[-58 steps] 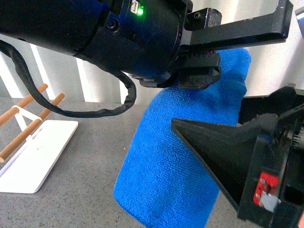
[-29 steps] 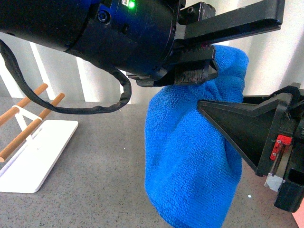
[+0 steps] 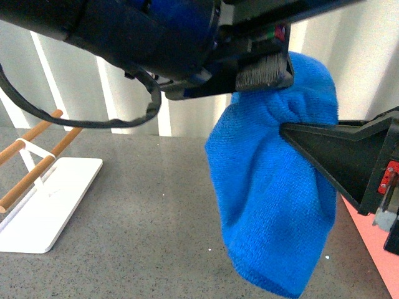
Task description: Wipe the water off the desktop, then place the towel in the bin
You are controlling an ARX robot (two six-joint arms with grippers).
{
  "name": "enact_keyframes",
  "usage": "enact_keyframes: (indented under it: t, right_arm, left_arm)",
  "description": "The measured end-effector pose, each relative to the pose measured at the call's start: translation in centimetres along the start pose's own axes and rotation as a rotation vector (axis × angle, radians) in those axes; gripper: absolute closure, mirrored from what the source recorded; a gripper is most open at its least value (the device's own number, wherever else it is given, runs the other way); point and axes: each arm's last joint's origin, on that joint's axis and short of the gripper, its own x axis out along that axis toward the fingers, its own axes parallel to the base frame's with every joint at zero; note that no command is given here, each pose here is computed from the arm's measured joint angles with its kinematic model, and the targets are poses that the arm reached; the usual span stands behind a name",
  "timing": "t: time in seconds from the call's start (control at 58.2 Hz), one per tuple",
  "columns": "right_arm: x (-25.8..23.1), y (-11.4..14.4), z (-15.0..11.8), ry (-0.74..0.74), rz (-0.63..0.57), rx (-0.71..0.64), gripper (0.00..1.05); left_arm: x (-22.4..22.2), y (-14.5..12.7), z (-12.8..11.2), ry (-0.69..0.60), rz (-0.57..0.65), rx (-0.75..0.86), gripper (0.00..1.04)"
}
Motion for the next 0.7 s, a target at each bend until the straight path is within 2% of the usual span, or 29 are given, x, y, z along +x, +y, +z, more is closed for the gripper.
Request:
enact_keyframes:
  t: [0.24, 0.395, 0.532, 0.704]
  right_arm:
    - [-0.4, -1.5, 0.1, 0.032, -0.117, 0.015, 0.99]
    - [-0.6, -2.0, 0.2, 0.035, -0.139, 0.015, 0.99]
    - [-0.7, -2.3, -0.1, 0.059, -0.161, 0.019, 0.99]
    - [-0.5, -2.7, -0.3, 0.077, -0.193, 0.019, 0.99]
  left_arm:
    - [-2.4, 3.3, 2.0, -0.064, 0.042, -0.05, 0.33]
    - [-5.4, 6.9, 2.9, -0.108, 0.12, -0.073, 0.05]
    - [-8.9, 10.3, 2.7, -0.137, 0.213, -0.086, 0.07]
    - [-13.9, 12.5, 0.0, -0.139, 0.306, -0.118, 0.07]
